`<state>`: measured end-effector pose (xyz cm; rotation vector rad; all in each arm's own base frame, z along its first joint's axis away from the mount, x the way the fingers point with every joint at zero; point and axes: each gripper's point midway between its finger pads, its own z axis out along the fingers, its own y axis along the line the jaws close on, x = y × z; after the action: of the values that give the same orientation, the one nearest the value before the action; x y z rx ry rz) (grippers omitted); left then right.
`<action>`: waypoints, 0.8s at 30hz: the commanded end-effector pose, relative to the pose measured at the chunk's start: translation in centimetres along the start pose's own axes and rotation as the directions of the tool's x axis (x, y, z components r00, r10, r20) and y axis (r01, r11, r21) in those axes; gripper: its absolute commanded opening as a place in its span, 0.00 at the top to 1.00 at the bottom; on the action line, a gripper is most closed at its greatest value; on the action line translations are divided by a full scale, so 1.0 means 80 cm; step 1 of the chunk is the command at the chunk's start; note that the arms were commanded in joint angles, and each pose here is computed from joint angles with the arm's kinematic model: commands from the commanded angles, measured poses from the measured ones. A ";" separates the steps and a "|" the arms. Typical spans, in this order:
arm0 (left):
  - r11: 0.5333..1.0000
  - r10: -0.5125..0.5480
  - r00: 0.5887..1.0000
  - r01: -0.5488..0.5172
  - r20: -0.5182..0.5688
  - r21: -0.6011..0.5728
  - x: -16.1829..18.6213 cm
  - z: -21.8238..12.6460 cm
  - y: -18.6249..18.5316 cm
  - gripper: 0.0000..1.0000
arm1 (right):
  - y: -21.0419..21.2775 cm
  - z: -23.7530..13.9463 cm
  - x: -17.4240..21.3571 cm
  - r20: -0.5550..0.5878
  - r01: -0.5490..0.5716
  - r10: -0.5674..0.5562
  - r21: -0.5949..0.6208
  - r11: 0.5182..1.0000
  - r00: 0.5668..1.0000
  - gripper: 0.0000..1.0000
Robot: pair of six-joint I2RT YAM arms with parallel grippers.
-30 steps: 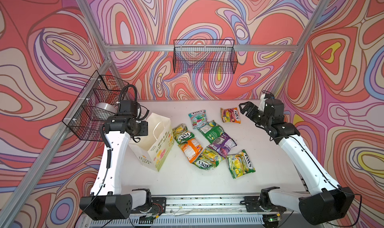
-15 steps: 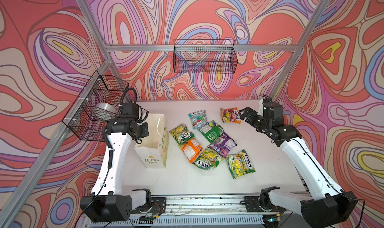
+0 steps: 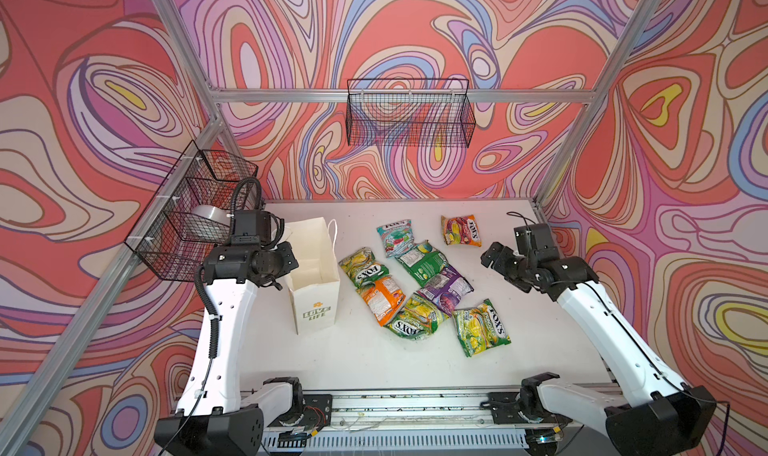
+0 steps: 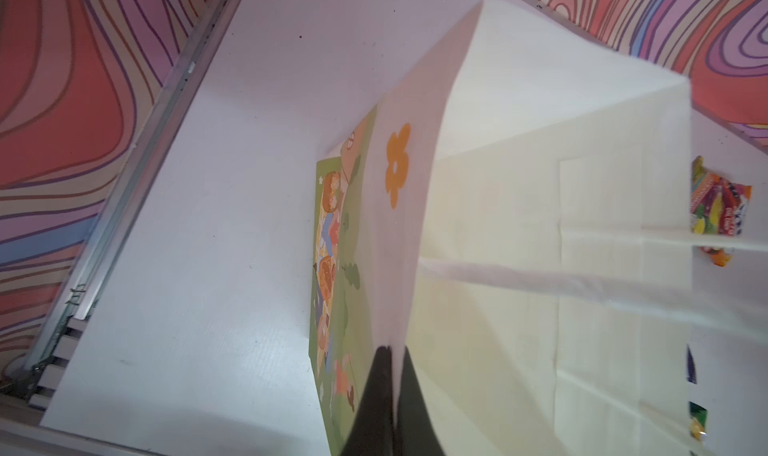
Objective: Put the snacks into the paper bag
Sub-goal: 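Lower the right gripper onto the green Fox's Spring Tea packet and grasp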
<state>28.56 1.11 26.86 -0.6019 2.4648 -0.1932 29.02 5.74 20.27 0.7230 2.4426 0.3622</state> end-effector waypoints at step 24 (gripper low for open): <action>0.961 -0.063 0.993 0.034 0.098 0.275 0.027 0.020 -0.018 1.00 | -0.097 0.097 0.112 -0.206 -0.086 0.133 0.221 0.971 0.970 0.02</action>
<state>28.71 -0.57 24.78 -0.5745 2.2876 -0.4478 23.06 5.15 7.11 0.9954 2.7182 0.2334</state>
